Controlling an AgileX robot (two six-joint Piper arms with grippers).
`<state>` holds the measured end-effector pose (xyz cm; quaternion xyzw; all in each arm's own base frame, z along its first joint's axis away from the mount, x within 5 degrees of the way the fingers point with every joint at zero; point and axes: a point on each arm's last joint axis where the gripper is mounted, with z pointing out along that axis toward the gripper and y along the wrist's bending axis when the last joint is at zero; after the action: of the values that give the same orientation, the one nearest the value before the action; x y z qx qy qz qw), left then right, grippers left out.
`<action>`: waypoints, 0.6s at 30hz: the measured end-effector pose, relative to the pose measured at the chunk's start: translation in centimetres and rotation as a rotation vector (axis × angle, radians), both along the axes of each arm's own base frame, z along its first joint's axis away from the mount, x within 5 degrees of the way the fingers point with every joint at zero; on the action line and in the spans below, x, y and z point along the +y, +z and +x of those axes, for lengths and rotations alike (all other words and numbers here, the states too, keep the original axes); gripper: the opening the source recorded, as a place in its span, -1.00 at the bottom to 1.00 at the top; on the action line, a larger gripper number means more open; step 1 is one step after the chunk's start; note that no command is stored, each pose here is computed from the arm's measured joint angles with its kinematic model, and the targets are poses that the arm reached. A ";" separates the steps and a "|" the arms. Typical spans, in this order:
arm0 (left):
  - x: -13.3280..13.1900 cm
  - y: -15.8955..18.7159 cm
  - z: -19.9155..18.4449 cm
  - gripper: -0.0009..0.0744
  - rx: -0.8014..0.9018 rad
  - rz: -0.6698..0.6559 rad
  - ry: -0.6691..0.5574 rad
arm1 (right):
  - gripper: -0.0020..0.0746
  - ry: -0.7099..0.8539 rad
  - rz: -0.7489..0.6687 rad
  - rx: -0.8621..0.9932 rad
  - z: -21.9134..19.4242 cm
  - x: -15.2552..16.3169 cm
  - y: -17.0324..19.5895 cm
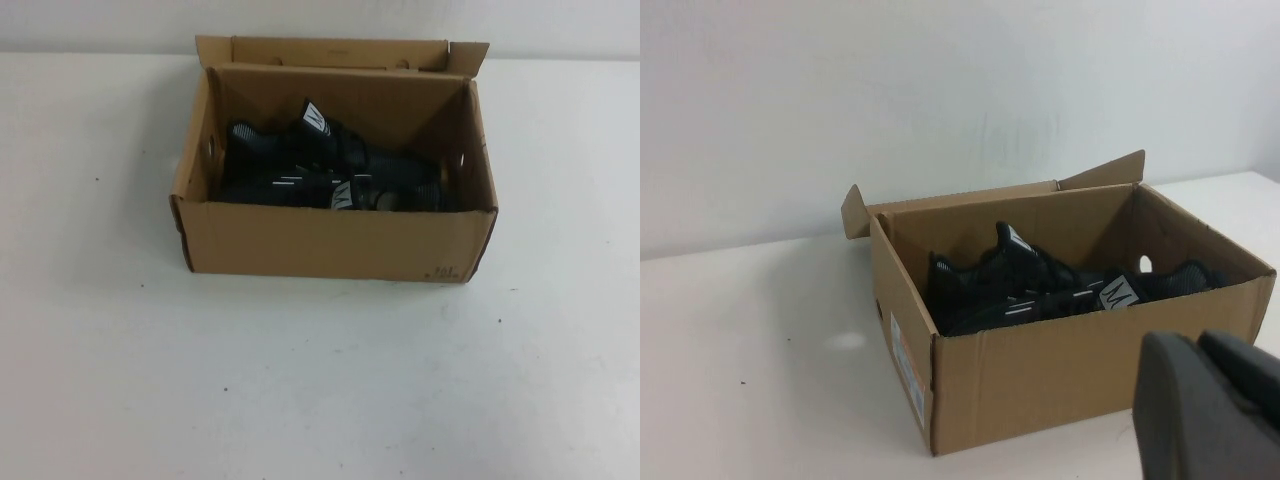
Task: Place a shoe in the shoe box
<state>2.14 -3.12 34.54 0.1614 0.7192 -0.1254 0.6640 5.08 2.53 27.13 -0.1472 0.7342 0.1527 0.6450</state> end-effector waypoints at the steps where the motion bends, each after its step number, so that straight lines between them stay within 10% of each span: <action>1: 0.0 0.0 0.0 -0.98 0.000 0.000 0.000 | -0.99 0.000 -0.003 0.007 0.0 0.0 -0.2; 18: 0.0 0.0 0.0 -0.98 0.004 -0.001 -0.003 | -0.99 0.000 -0.003 0.012 0.1 0.0 -0.4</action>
<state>2.13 -3.14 34.51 0.1619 0.7202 -0.1268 0.6626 5.15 2.56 26.69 -0.1474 0.7383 0.1527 0.6402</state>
